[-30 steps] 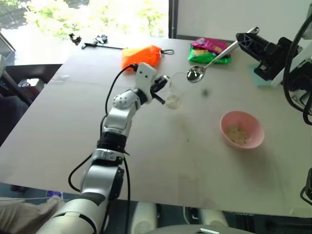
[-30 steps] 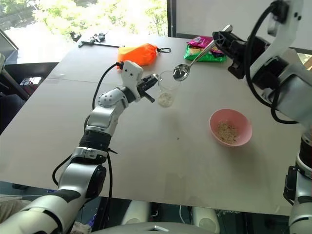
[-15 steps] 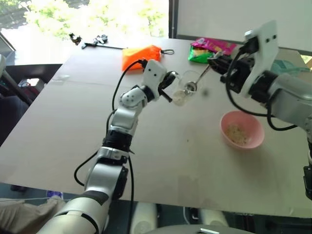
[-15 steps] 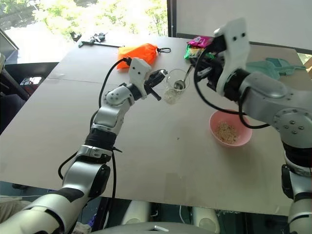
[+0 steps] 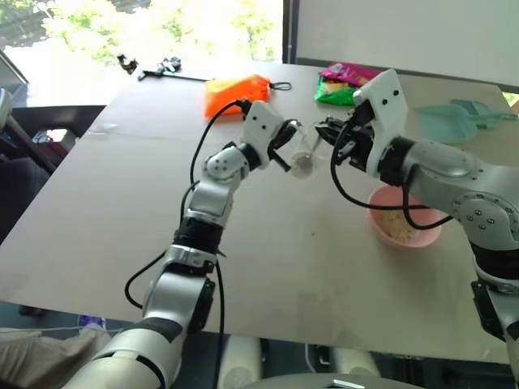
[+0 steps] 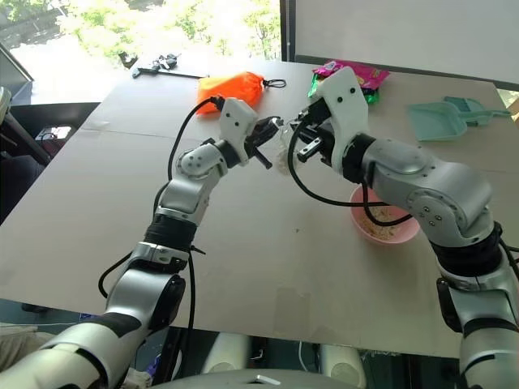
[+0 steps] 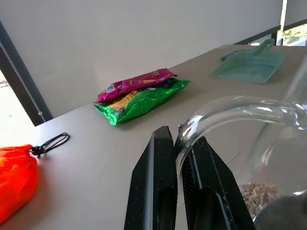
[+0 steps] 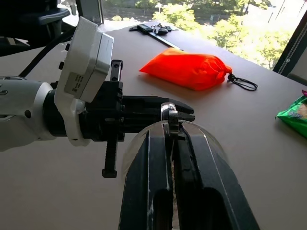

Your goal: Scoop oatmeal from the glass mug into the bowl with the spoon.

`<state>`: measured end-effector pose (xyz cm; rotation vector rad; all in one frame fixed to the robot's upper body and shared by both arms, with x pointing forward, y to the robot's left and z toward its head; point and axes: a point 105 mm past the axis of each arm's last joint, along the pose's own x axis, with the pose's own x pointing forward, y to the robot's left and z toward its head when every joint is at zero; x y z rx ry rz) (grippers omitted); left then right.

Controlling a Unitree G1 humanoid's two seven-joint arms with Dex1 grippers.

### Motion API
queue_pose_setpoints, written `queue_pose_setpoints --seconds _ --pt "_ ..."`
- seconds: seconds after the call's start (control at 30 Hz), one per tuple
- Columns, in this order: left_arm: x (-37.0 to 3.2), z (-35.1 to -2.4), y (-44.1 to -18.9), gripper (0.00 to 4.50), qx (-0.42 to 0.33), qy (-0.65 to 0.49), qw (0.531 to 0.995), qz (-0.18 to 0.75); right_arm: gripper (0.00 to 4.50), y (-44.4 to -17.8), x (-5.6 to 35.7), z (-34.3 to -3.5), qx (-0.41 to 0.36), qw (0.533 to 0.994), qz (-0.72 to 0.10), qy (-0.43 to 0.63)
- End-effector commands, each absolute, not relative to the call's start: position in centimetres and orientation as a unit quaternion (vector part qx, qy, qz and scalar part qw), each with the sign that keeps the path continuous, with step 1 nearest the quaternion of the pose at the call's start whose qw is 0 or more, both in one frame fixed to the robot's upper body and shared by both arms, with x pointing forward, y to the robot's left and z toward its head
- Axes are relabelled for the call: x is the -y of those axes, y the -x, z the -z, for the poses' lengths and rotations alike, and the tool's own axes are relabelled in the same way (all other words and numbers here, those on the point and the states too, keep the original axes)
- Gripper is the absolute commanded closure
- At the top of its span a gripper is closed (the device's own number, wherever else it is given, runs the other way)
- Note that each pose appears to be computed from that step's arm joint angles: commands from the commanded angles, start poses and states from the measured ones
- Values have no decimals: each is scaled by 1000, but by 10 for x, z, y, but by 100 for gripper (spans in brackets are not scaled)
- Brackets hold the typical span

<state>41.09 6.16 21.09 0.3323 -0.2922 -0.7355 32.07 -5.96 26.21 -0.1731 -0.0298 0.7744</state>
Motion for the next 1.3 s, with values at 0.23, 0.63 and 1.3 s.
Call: queue_pose_setpoints --seconds 0.23,0.63,1.3 --pt "-55 -235 -400 442 197 -170 897 356 450 -321 70 -291 31 927 -373 -10" --pt "-56 -232 -402 442 187 -164 903 351 450 -323 81 -305 34 932 -354 -75" --pt "-61 -230 -408 442 161 -126 918 339 450 -324 89 -310 25 924 -345 -162"
